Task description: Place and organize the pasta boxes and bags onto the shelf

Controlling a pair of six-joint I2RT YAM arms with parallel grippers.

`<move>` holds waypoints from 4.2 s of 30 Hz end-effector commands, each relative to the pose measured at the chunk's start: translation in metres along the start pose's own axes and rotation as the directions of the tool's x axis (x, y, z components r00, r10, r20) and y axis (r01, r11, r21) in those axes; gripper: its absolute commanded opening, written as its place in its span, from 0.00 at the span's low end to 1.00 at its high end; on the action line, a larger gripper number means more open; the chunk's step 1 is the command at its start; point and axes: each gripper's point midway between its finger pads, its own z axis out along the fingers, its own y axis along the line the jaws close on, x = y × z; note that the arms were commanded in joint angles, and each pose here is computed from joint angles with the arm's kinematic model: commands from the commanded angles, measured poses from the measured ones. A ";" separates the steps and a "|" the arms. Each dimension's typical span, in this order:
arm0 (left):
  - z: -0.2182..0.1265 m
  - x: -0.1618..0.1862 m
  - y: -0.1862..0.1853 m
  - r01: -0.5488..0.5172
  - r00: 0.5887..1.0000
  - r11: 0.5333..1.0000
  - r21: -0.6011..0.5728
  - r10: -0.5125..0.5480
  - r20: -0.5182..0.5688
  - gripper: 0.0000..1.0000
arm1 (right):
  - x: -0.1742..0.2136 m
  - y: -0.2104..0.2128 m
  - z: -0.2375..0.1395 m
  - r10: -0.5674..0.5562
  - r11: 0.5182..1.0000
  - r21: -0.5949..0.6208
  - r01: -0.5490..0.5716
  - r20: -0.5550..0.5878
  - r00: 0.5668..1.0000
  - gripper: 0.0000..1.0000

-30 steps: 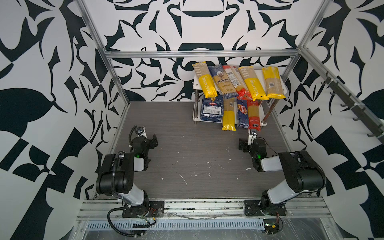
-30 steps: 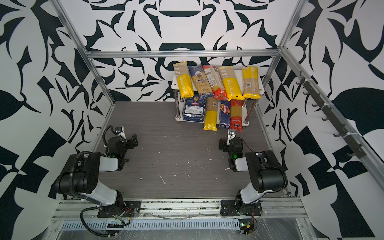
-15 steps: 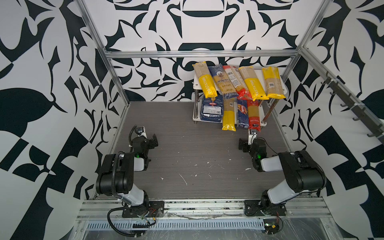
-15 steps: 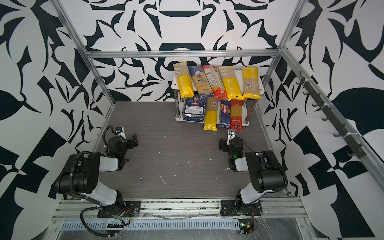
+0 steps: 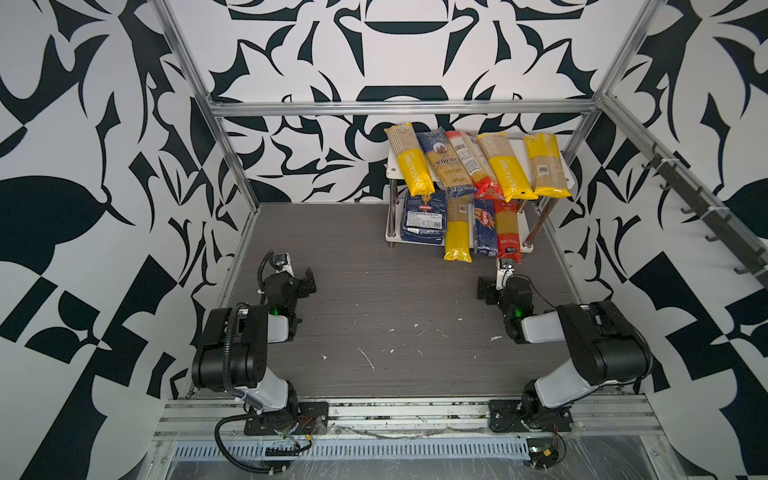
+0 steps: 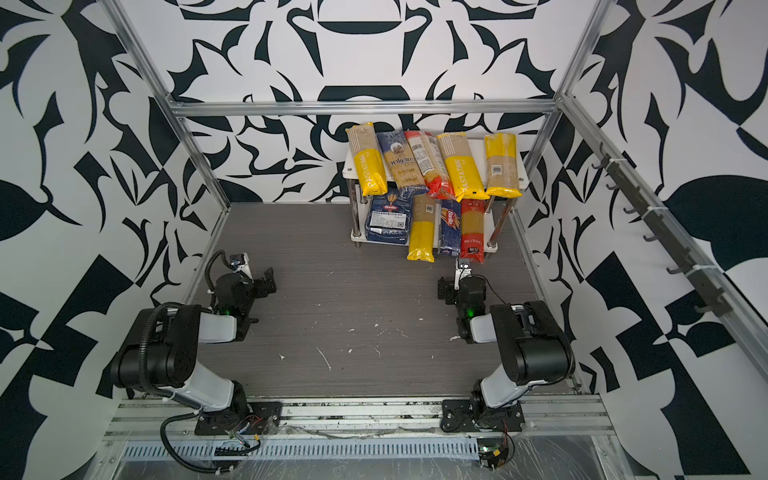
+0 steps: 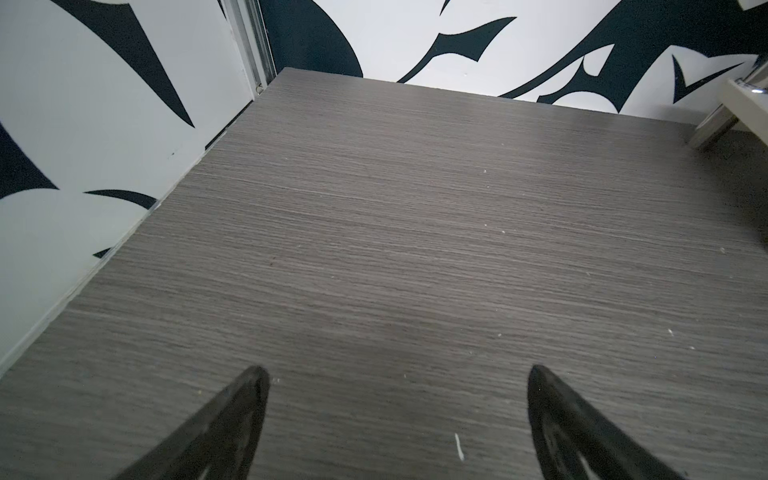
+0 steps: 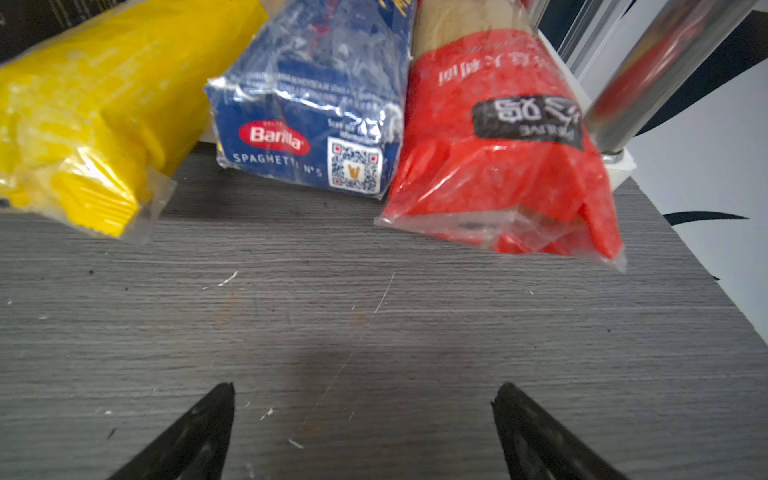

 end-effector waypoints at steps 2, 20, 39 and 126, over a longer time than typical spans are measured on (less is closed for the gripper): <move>0.001 -0.011 0.000 -0.001 1.000 1.000 0.008 0.001 0.029 0.99 | -0.026 -0.001 0.000 0.006 1.000 0.003 -0.006 0.074 0.997 1.00; 0.001 -0.011 0.000 -0.001 1.000 1.000 0.008 0.001 0.029 0.99 | -0.026 -0.001 0.000 0.007 1.000 0.004 -0.007 0.074 0.997 1.00; 0.001 -0.011 0.000 -0.002 1.000 1.000 0.007 0.002 0.028 0.99 | -0.025 -0.001 0.000 0.006 1.000 0.004 -0.006 0.073 0.997 1.00; 0.001 -0.010 0.000 -0.001 1.000 1.000 0.005 0.001 0.028 0.99 | -0.026 0.009 -0.001 0.005 0.997 -0.076 0.000 0.075 0.997 1.00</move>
